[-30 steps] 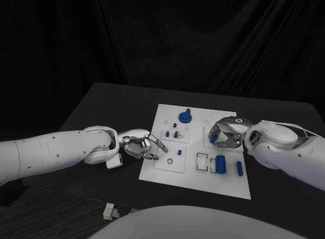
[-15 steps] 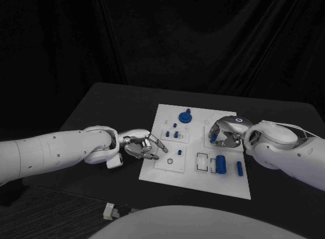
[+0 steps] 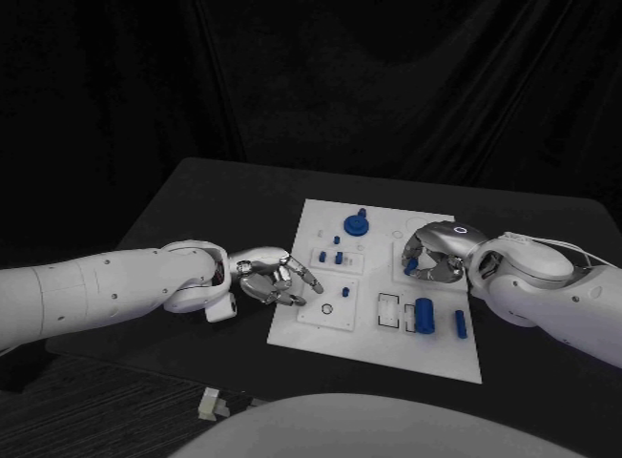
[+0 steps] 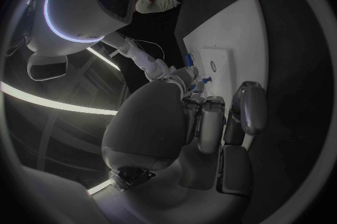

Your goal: Assemble the parts on the task board

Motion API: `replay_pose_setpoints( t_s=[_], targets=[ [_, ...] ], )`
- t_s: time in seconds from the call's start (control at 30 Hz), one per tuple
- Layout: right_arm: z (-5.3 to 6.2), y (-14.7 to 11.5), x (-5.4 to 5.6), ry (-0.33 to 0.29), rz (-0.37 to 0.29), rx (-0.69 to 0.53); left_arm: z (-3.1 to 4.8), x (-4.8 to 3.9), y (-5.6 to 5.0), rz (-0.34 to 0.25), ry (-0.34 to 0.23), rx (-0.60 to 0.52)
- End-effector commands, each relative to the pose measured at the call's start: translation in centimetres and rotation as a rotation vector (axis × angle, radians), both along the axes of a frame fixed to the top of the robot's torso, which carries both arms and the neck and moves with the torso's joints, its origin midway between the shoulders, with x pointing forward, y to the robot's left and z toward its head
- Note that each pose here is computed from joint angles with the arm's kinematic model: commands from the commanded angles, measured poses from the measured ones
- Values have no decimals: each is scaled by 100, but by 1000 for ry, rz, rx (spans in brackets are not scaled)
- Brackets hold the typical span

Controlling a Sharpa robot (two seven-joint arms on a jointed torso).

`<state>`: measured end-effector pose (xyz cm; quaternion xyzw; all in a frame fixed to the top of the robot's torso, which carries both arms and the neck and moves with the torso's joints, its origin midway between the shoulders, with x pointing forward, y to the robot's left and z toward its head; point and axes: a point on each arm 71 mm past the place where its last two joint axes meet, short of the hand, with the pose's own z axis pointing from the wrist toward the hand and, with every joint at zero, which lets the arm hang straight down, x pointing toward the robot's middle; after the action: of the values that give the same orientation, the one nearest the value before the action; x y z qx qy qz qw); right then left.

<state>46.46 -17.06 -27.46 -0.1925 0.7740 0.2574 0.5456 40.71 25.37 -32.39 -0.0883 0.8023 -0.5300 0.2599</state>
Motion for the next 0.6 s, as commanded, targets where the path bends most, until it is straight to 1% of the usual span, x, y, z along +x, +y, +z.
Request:
replay_pose_setpoints(
  t_s=[0.03,0.13,0.2,0.37,0.47,0.53,0.6],
  targets=[
    [54,4,-8,-37,-7,36,0,-11,-18,-10,10,-12],
    [117,11,-18,-50,-5,47,1,-12,-12,-9,9,-11],
    [186,21,-22,-62,-2,55,1,-12,-7,-8,9,-10],
    [414,55,-16,-96,11,70,0,-12,1,-6,9,-9],
    [573,85,-13,-118,23,76,0,-12,2,-6,10,-9],
    [670,117,-30,-129,33,82,0,-11,3,-5,9,-8],
    [715,147,-57,-131,43,87,0,-11,5,-5,9,-8]
  ],
)
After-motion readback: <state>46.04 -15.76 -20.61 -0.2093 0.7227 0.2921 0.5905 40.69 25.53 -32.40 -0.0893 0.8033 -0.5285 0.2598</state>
